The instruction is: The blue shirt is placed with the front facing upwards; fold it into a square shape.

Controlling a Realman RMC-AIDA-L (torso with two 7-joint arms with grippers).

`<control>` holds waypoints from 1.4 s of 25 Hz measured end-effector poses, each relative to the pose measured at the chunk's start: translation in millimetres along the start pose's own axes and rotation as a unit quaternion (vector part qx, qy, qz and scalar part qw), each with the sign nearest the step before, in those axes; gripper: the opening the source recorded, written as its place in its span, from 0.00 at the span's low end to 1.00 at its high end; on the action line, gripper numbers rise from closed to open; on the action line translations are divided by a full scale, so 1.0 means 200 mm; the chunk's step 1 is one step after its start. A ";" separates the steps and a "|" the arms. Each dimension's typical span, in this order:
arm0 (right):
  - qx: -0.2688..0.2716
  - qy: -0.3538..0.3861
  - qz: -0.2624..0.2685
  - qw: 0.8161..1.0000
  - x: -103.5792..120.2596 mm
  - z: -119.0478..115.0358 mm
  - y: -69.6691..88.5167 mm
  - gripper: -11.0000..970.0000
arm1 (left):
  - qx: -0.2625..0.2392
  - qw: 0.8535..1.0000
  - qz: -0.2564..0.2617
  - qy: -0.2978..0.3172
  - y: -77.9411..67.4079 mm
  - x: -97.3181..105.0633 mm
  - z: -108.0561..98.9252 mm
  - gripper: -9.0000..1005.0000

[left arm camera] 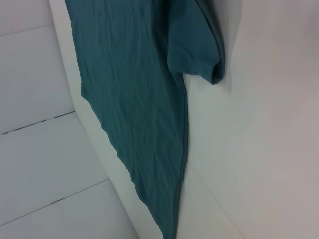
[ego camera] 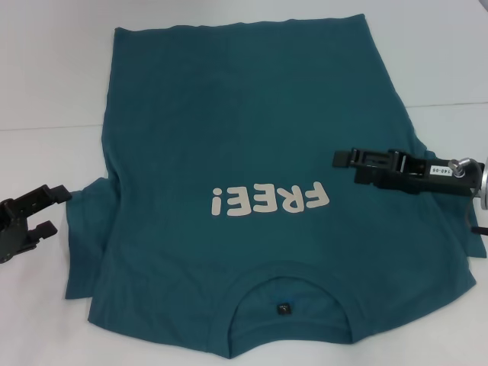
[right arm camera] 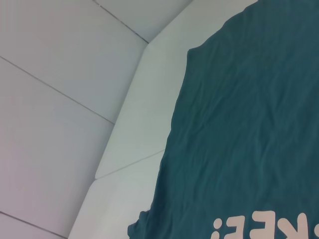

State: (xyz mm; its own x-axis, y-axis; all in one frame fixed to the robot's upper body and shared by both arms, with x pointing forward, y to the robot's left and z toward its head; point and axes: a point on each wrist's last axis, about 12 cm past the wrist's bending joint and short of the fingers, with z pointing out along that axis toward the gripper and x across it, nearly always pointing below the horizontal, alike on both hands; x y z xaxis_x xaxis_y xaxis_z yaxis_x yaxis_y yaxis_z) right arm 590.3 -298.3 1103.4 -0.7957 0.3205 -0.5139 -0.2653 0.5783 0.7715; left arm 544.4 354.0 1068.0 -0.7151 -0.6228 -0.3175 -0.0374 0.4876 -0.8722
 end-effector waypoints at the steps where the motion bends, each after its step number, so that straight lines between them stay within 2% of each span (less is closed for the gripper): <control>1: 0.000 -0.001 0.001 1.000 0.00 0.00 0.00 0.94 | 0.000 1.000 0.000 0.000 0.00 0.00 0.00 0.90; 35: -0.001 0.000 0.009 1.000 0.03 -0.02 -0.02 0.94 | -0.007 1.000 0.010 0.008 0.00 0.00 0.01 0.90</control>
State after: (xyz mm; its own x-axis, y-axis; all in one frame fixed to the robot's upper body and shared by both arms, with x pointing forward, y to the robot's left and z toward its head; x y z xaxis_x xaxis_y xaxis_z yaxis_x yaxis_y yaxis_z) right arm 584.6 -300.6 1098.8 -0.8012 0.3307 -0.4988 -0.2513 0.5705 0.7819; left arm 545.2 352.8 1067.2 -0.7271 -0.6024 -0.3295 -0.0316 0.5087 -0.8604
